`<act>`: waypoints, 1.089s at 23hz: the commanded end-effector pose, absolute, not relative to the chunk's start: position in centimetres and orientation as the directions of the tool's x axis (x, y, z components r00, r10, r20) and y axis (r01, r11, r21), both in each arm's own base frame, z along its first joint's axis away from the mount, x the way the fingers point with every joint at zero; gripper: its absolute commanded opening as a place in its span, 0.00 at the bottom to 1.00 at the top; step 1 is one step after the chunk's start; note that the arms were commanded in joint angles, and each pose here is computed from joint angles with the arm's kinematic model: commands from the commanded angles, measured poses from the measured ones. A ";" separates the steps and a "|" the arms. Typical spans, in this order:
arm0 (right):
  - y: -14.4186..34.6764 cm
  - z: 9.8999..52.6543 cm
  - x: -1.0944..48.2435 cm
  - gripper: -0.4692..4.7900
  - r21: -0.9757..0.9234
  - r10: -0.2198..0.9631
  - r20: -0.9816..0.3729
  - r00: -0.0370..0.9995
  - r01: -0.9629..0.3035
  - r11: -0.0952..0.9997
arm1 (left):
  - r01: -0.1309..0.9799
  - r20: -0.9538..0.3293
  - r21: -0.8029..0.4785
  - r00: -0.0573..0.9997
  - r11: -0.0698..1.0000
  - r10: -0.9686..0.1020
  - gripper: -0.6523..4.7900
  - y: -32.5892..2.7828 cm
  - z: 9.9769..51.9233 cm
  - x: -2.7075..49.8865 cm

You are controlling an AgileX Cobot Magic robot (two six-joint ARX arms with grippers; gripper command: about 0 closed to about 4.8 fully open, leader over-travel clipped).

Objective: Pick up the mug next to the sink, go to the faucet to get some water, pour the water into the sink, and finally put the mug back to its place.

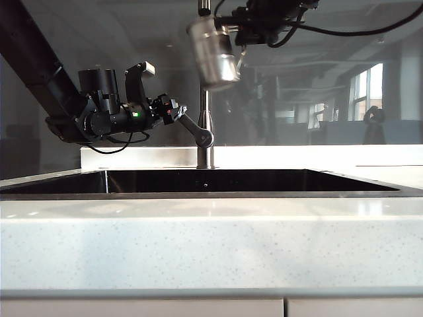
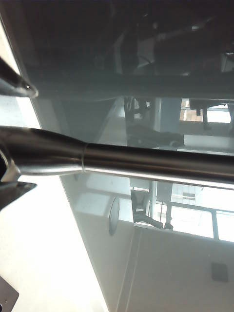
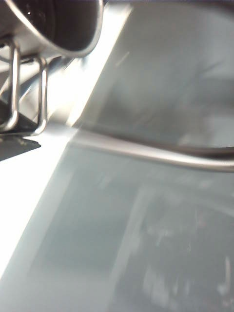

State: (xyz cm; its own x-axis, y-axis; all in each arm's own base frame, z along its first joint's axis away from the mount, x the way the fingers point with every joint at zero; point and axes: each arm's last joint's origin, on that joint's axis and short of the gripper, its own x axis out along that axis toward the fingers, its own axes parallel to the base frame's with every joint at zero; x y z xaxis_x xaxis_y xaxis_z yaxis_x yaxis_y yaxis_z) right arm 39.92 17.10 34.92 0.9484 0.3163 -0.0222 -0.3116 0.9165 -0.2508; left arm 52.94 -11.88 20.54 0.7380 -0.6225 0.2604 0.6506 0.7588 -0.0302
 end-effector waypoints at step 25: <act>16.6 38.3 37.6 0.08 -0.986 -0.049 0.049 0.998 0.040 -0.162 | 0.574 0.238 -0.058 0.803 0.817 -0.547 0.51 -10.9 20.2 53.3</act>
State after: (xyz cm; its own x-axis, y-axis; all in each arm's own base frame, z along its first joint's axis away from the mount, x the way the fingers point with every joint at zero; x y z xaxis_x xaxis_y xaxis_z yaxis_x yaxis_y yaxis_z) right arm 38.13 16.45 36.96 0.9983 -0.0565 -0.0109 -0.0181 -0.1283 -0.9916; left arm 52.95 -11.86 20.58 0.7420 -0.6160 0.2644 0.6449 0.7637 -0.0306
